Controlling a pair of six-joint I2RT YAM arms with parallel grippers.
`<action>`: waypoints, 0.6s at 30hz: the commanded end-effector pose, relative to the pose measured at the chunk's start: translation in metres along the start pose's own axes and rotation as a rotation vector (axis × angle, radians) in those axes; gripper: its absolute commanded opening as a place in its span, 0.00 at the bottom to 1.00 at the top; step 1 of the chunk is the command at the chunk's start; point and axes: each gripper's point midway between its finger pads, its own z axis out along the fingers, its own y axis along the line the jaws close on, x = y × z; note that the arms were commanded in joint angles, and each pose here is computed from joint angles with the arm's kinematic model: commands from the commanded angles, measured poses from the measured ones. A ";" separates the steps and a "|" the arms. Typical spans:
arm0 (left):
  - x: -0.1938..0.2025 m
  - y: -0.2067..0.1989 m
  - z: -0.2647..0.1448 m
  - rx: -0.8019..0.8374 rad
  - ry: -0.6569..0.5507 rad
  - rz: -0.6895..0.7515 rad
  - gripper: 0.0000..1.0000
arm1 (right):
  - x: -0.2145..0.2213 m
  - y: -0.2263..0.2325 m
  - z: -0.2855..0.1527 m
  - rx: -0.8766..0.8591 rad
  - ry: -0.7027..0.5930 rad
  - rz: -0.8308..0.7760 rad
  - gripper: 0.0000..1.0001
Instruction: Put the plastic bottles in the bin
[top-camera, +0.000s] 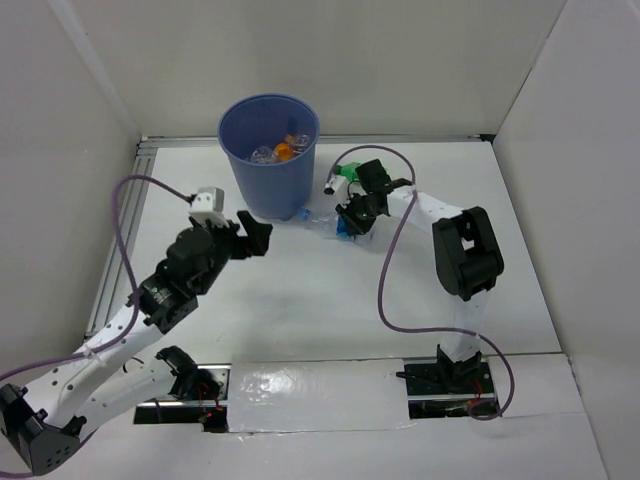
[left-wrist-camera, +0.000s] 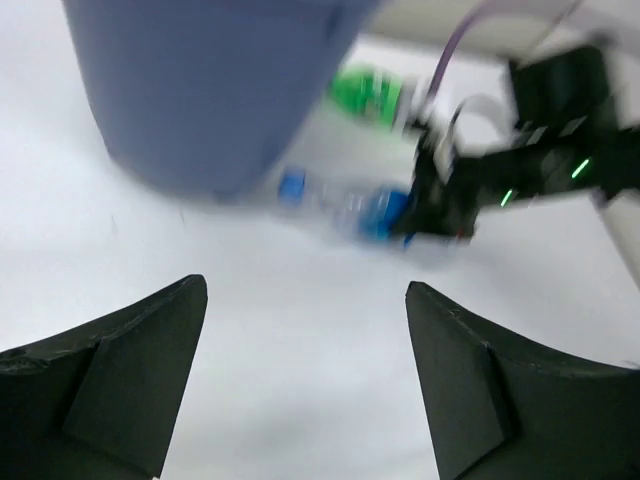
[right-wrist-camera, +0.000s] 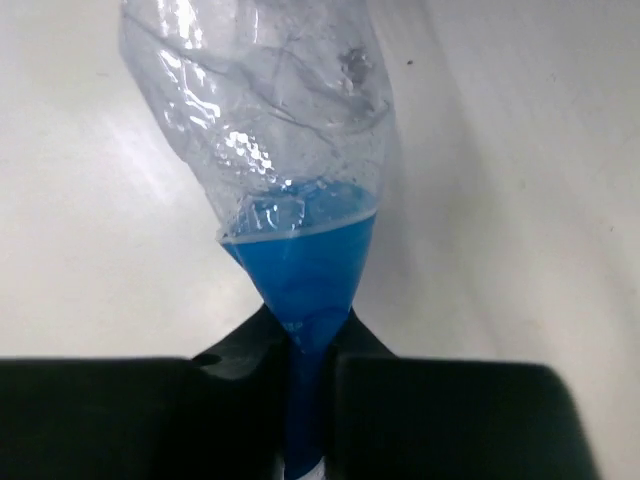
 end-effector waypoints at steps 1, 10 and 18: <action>0.055 -0.003 -0.008 0.009 0.137 -0.109 0.93 | -0.015 0.017 -0.039 -0.046 -0.062 -0.039 0.02; 0.150 -0.011 -0.017 -0.023 0.362 -0.129 0.93 | -0.180 0.008 -0.237 0.070 -0.570 -0.250 0.00; 0.181 -0.017 -0.024 0.001 0.423 -0.134 0.93 | -0.316 0.017 -0.314 0.235 -0.953 -0.382 0.00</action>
